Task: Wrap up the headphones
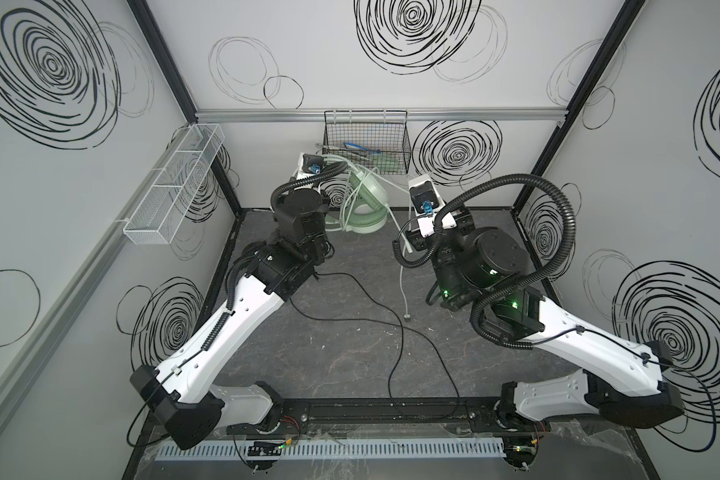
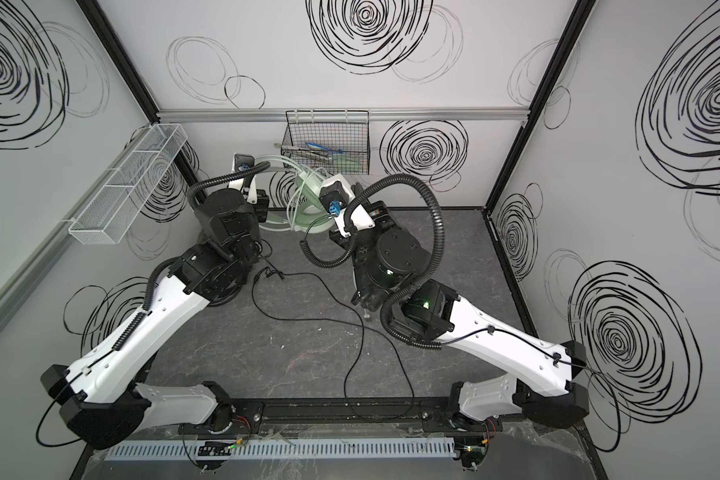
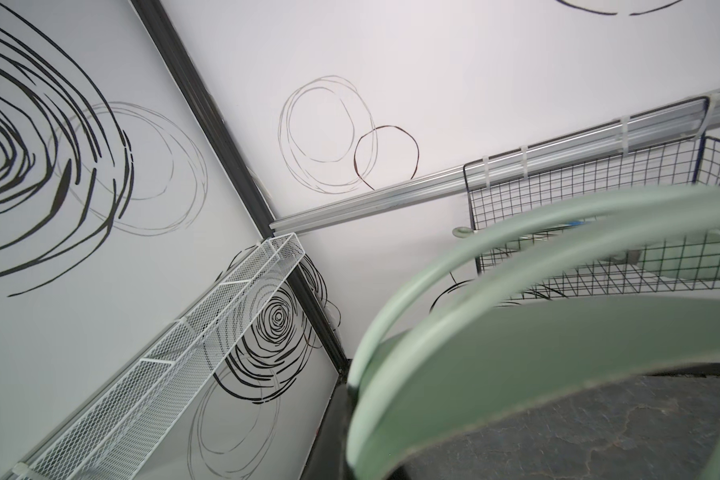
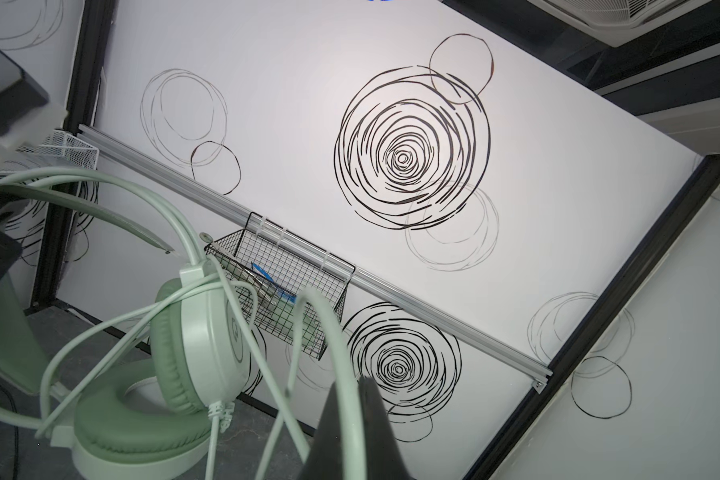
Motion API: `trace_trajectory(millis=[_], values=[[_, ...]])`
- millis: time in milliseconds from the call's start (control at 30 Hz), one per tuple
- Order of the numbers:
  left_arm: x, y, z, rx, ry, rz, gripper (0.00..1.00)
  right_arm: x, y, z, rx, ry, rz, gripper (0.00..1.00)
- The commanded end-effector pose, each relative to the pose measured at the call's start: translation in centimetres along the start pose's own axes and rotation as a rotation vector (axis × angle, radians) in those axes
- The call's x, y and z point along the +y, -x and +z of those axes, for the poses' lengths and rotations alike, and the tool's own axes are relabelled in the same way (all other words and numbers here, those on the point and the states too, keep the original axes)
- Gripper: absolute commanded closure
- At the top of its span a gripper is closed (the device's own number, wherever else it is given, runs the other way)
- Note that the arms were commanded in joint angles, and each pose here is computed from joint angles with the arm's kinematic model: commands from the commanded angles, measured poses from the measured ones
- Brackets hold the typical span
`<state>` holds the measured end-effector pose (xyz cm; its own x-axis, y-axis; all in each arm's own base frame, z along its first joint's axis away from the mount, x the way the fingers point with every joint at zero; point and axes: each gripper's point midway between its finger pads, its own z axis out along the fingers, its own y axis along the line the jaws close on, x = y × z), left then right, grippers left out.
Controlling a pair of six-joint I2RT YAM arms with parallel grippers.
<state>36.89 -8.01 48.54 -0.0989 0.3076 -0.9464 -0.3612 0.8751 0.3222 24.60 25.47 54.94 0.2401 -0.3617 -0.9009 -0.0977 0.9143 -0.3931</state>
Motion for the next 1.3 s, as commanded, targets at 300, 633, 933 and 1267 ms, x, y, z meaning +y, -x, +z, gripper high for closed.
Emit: trace_trajectory(millis=[300, 633, 933, 1267], values=[[2.4, 8.8, 2.7, -0.112, 0.117, -0.300, 1.00, -0.7, 2.1, -3.6, -0.108, 0.173, 0.366, 0.97], [-2.9, 10.7, 3.2, -0.063, -0.244, -0.642, 1.00, -1.7, 0.8, -2.1, -0.204, 0.325, 0.634, 0.89], [-6.9, 9.2, 0.2, 0.030, -0.469, -0.758, 1.00, -1.2, -0.9, -0.6, -0.193, 0.423, 0.725, 0.85], [-6.3, 10.0, 0.6, 0.029, -0.514, -0.837, 1.00, 0.4, -4.9, -0.5, -0.102, 0.485, 0.859, 0.84]])
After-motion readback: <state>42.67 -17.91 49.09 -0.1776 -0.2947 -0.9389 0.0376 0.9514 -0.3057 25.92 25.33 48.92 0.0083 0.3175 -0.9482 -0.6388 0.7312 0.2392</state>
